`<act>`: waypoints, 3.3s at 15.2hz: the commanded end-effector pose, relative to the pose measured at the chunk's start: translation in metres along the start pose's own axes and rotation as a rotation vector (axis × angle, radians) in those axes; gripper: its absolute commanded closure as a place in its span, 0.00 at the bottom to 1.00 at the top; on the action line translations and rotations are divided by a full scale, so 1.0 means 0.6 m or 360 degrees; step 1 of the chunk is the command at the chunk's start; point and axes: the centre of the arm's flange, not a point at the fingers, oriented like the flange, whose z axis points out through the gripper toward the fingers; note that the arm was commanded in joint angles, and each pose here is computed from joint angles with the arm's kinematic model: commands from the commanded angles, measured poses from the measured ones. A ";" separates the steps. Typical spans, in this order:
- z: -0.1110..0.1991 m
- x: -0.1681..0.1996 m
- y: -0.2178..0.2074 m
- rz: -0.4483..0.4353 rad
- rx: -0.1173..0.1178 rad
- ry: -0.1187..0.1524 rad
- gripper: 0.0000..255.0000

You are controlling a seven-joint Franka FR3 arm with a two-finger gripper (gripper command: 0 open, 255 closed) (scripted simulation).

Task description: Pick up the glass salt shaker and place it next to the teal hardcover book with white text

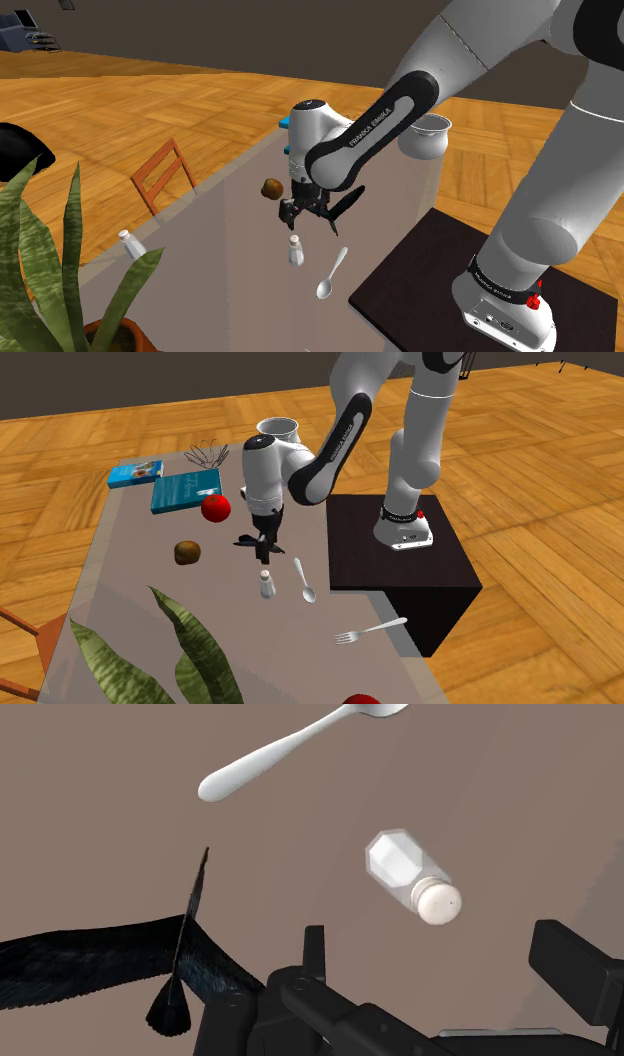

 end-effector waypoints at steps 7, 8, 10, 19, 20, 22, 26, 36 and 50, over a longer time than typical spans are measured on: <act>0.108 0.021 -0.043 0.0035 0.0004 -0.0010 0.00; 0.117 0.021 -0.043 0.0035 0.0004 -0.0010 0.00; 0.134 0.021 -0.043 0.0035 0.0004 -0.0010 0.00; 0.139 0.021 -0.043 0.0035 0.0004 -0.0010 1.00; 0.139 0.021 -0.043 0.0035 0.0004 -0.0010 1.00; 0.139 0.021 -0.043 0.0035 0.0004 -0.0010 1.00; 0.139 0.021 -0.043 0.0035 0.0004 -0.0010 1.00; 0.069 0.022 -0.048 0.0035 0.0004 -0.0010 1.00; -0.054 0.025 -0.057 0.0035 0.0004 -0.0010 1.00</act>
